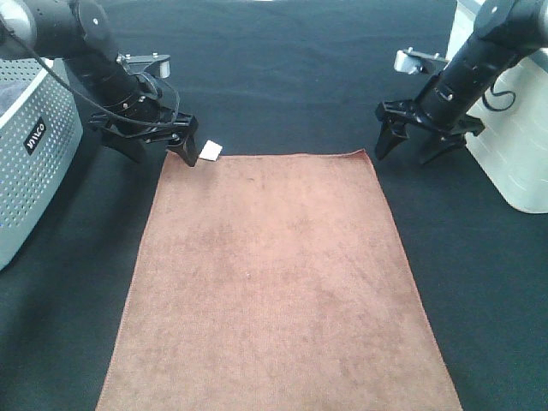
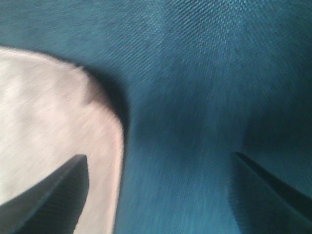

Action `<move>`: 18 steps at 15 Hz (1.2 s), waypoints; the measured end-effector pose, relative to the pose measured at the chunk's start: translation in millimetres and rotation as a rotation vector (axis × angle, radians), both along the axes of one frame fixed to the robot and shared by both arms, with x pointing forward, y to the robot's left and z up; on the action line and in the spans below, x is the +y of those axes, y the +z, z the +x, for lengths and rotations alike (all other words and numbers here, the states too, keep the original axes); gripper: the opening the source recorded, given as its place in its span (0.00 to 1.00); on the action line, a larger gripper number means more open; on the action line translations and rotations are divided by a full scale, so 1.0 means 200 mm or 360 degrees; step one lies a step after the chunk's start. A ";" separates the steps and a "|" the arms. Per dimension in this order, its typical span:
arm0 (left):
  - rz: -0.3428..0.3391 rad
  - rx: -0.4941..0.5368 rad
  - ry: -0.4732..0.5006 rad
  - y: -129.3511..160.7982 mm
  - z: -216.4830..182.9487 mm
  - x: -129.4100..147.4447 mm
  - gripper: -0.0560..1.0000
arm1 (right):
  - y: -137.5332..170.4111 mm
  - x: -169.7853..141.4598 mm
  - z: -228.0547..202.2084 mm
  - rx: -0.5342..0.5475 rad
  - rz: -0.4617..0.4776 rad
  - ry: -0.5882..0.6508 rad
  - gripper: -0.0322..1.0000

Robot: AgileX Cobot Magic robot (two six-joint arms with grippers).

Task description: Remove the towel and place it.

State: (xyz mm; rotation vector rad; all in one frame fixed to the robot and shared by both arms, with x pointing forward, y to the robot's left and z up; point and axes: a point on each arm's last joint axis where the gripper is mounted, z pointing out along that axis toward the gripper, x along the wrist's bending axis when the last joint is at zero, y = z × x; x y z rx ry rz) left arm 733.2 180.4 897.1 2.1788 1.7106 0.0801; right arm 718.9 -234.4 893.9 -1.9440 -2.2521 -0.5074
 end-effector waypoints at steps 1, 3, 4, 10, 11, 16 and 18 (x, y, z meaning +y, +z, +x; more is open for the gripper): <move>0.0001 -0.0003 0.0010 -0.01 0.01 0.01 0.85 | -0.04 0.00 0.01 0.0019 0.0006 -0.0003 0.75; 0.0007 0.0038 0.0036 -0.08 0.01 0.04 0.85 | -0.08 0.03 0.01 0.0035 0.0021 0.0000 0.75; 0.0003 0.0041 0.0050 -0.08 0.02 0.05 0.85 | -0.09 0.04 0.02 0.0026 0.0020 0.0004 0.75; -0.0041 0.0049 0.0072 -0.09 0.02 0.04 0.85 | -0.12 0.14 0.03 -0.0033 0.0008 0.0049 0.75; -0.0059 0.0046 0.0059 -0.09 0.02 0.03 0.85 | -0.12 0.15 0.03 -0.0045 0.0008 0.0054 0.75; -0.0114 0.0008 0.0021 -0.10 0.00 -0.11 0.78 | -0.14 0.24 0.03 -0.0085 -0.0007 0.0103 0.67; -0.0122 0.0006 0.0048 -0.10 0.00 -0.12 0.63 | -0.15 0.23 0.03 -0.0101 -0.0036 0.0112 0.47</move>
